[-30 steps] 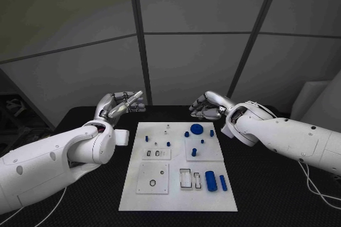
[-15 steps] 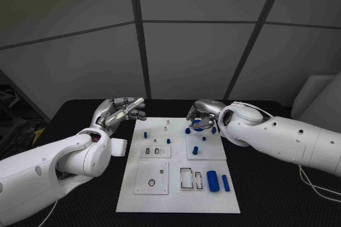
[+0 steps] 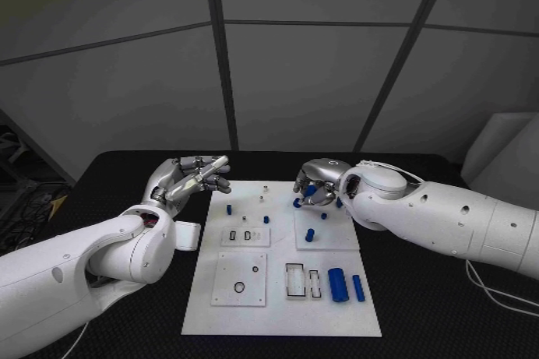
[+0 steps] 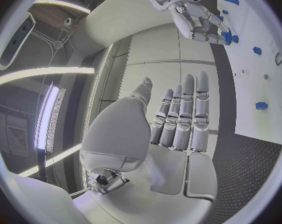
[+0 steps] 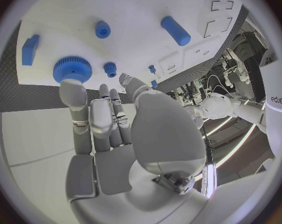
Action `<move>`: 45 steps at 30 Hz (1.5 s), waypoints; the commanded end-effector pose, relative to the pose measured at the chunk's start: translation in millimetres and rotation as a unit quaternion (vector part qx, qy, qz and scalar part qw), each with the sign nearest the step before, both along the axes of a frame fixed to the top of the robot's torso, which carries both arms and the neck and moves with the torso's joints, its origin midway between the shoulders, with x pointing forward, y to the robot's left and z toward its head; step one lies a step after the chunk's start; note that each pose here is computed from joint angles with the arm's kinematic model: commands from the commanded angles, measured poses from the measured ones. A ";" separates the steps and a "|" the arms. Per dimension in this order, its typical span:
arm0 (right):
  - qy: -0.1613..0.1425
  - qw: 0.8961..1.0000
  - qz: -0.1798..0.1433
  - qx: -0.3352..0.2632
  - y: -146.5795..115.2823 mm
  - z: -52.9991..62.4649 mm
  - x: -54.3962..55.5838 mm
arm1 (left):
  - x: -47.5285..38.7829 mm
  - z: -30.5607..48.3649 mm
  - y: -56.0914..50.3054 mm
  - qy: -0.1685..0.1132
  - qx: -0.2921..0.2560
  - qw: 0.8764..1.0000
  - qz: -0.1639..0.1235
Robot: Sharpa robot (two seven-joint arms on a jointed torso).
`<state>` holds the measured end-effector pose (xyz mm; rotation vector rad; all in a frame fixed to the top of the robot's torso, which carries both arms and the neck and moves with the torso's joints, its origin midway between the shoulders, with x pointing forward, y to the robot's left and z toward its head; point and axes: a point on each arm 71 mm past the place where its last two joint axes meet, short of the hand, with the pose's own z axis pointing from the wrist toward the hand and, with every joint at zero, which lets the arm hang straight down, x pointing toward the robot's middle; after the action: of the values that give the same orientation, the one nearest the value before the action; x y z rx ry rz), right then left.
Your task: Assemble the parts on the task board
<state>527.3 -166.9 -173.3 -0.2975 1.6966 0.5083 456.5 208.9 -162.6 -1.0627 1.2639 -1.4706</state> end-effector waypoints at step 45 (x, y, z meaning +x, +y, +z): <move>0.028 0.999 -0.002 -0.035 9.3 -9.9 11.5 | 1.7 0.0 1.7 -0.004 0.002 1.000 -0.008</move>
<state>538.8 -157.8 -182.1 -0.3251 1.7623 0.4590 458.4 211.5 -163.9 -1.0619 1.2676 -1.4690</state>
